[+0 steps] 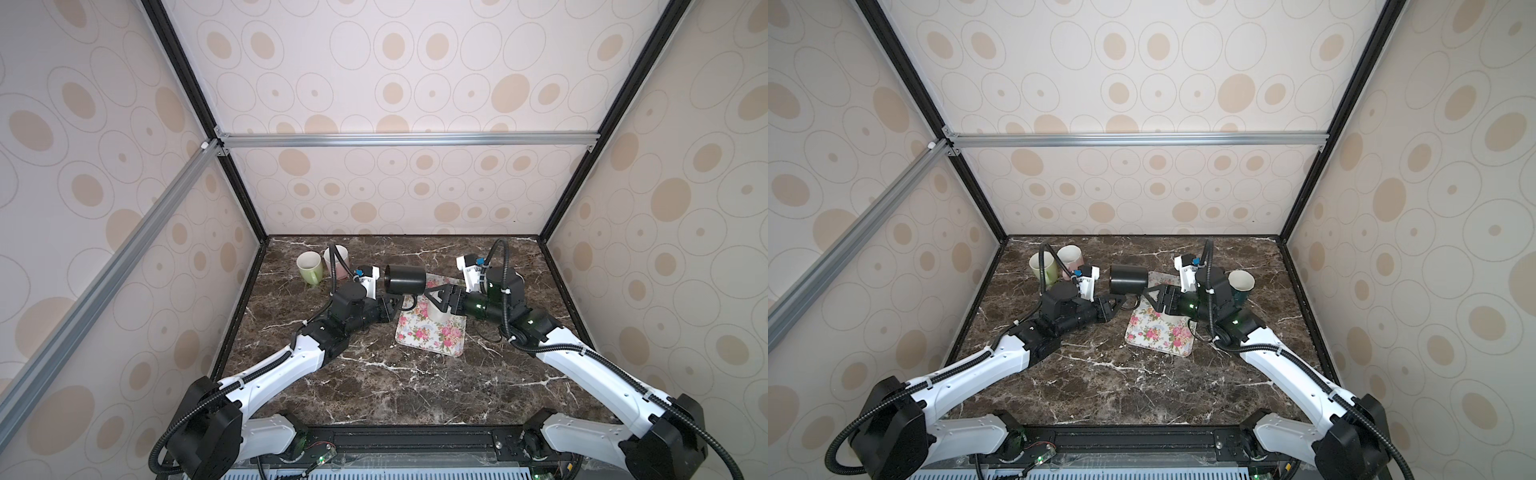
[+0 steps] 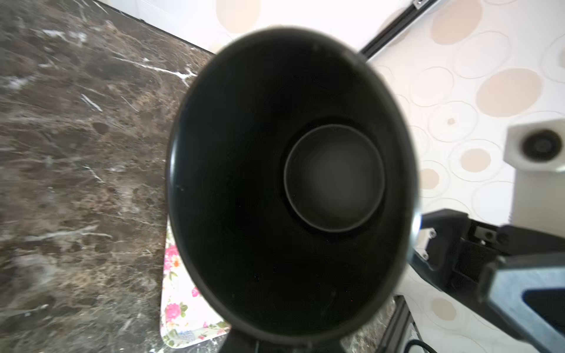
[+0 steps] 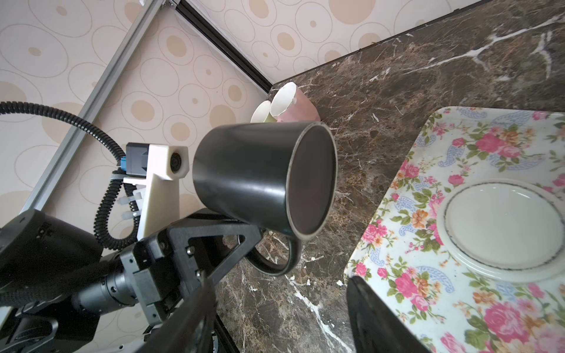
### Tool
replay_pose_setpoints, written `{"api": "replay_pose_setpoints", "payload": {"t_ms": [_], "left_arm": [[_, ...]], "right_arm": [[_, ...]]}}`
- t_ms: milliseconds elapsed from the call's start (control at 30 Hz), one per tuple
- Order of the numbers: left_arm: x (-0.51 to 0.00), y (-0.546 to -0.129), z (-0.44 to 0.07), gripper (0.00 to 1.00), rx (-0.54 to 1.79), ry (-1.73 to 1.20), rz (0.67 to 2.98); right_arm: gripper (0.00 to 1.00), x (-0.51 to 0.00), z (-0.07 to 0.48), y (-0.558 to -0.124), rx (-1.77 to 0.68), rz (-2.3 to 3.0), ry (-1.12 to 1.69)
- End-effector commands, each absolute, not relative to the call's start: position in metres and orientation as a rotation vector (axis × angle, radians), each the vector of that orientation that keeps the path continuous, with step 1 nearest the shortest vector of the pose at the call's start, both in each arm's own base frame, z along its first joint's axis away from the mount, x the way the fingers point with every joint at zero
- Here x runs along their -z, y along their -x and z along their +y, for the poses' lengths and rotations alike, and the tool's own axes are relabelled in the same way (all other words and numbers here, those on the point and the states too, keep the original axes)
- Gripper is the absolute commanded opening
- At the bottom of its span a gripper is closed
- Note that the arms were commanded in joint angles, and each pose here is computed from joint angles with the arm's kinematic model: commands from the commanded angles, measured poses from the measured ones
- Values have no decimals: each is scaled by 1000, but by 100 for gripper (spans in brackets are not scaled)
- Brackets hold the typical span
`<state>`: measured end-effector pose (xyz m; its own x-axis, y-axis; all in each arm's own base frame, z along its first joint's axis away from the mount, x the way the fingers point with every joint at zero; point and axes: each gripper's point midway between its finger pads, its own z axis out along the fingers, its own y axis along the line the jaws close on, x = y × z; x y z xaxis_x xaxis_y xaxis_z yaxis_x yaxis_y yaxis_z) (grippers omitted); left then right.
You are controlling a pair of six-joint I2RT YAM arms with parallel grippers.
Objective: Turn the mug right side up
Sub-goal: 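Open the right gripper while the left gripper pulls the black mug away, then lower the black mug upright with the left gripper while the right moves off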
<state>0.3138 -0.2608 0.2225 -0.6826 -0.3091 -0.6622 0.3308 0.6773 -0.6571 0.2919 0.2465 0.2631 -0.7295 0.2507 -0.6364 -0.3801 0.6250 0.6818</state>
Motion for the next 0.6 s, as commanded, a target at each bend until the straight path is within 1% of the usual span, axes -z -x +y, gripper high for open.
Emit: {"api": "replay_pose_setpoints", "payload": {"t_ms": [0,167,333,433,567], "left_arm": [[-290,-333,-253,0,972,-35,1899],[-286,-353,-233,0,777,-15,1943],[-282,-384,-211,0,511,4,1979],[-268,-403,-201,0,351,9,2016],[-246,-424,-191,0,196,24,2062]], "right_arm": [[70,-259,237,-287,-1065,2115,72],[71,-255,223,-281,-1002,2119,53],[71,-250,203,-271,-908,2124,35],[82,-248,190,-263,-862,2115,22],[87,-244,175,-251,-807,2112,25]]}}
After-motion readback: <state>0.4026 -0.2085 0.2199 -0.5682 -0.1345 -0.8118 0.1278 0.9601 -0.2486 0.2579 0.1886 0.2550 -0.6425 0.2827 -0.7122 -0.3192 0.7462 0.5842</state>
